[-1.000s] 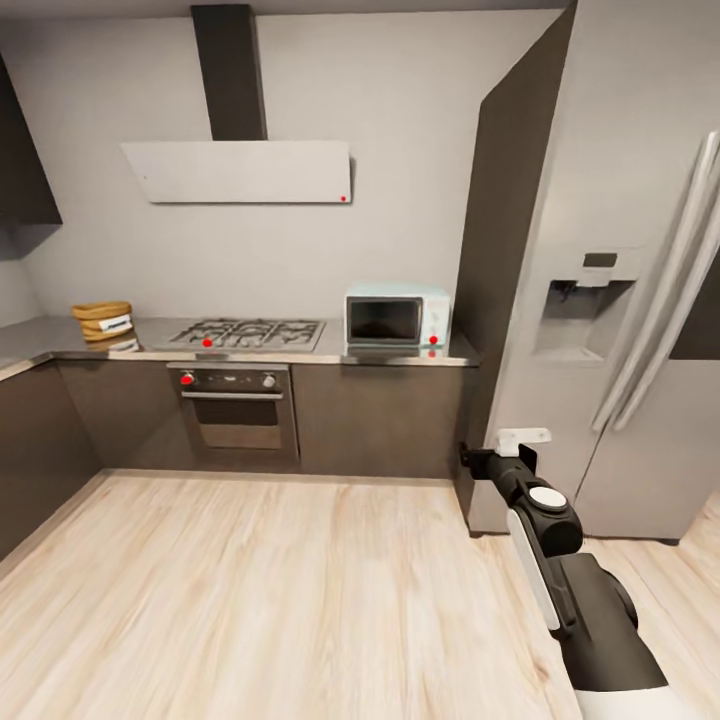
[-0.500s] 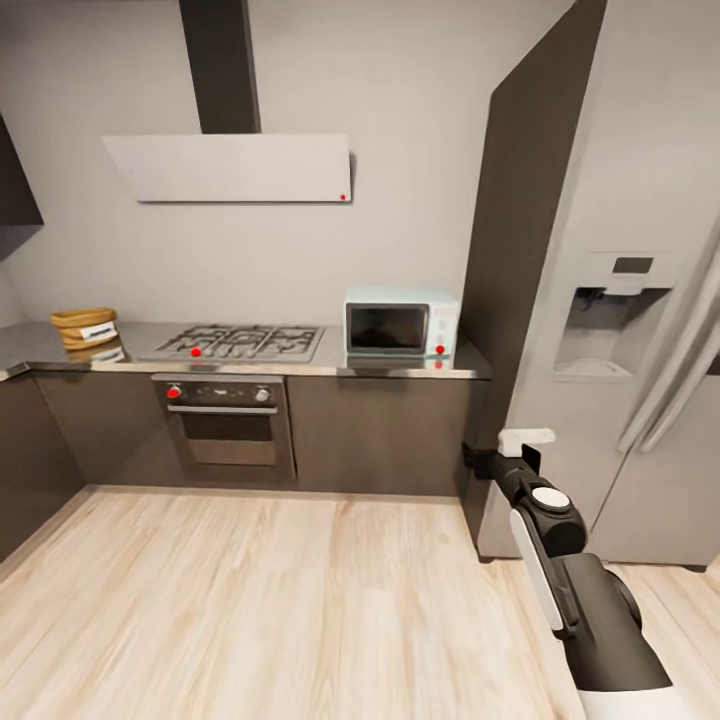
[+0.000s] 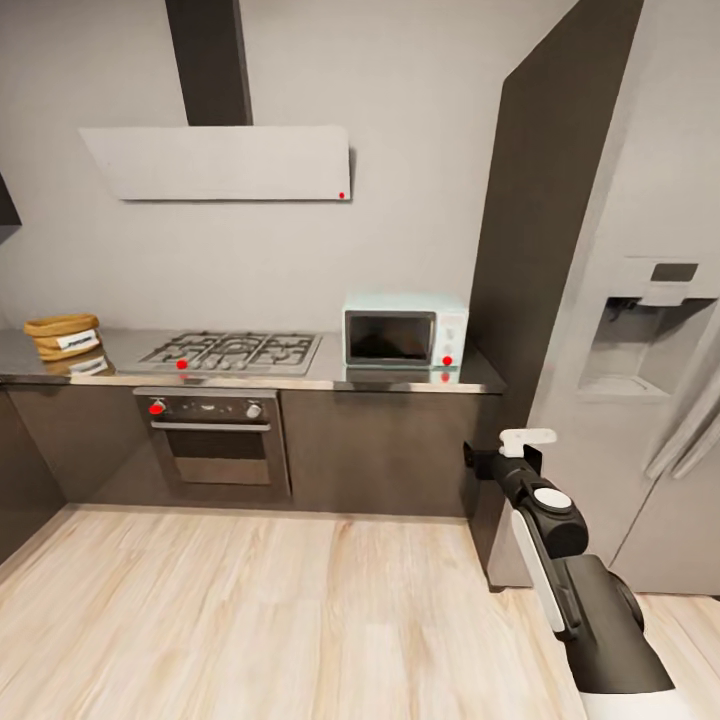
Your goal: In the kitchen, take the popcorn bag from the countertop, put it into the microwave, and heat it until the popcorn is cooked so the cooked popcorn ends up inside the bag.
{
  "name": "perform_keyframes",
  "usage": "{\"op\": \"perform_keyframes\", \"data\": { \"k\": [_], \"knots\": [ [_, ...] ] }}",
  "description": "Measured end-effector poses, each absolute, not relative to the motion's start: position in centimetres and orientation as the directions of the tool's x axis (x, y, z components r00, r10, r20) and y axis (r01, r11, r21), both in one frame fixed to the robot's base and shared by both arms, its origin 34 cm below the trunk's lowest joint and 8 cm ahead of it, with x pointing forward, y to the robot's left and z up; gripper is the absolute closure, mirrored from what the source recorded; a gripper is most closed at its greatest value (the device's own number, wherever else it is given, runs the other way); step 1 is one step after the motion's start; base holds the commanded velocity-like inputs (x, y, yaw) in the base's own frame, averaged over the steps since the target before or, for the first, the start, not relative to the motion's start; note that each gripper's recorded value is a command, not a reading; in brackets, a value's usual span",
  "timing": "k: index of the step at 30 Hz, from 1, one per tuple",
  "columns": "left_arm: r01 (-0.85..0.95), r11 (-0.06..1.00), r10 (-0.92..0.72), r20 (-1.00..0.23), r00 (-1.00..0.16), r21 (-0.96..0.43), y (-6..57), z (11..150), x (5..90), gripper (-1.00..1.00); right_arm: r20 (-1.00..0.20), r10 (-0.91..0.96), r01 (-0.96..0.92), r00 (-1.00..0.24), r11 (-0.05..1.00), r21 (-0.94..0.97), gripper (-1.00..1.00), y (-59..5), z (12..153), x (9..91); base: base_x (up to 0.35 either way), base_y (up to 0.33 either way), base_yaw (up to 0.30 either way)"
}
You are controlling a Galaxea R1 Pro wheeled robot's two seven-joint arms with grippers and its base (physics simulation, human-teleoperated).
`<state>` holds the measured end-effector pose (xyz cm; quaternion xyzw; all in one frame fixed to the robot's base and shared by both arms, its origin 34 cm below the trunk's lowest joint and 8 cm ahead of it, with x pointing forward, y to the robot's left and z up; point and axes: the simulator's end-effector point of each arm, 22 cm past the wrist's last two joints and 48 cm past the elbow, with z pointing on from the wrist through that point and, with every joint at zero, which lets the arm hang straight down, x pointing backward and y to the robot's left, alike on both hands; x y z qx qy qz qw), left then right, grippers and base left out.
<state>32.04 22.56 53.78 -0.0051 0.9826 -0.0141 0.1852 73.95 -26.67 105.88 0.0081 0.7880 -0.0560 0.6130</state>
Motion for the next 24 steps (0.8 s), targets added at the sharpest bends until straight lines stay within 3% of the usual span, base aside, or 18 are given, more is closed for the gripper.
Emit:
{"op": "perform_keyframes", "data": {
  "k": [24],
  "knots": [
    [-0.006,1.0,-0.017,-0.364,-0.931,-0.029,22.6,53.8,32.0,-1.0,-0.976,-0.062,0.073,-0.209,0.994,-0.078,-1.0,-26.3,108.1,74.7,0.343,0.0,0.0]
  ]
}}
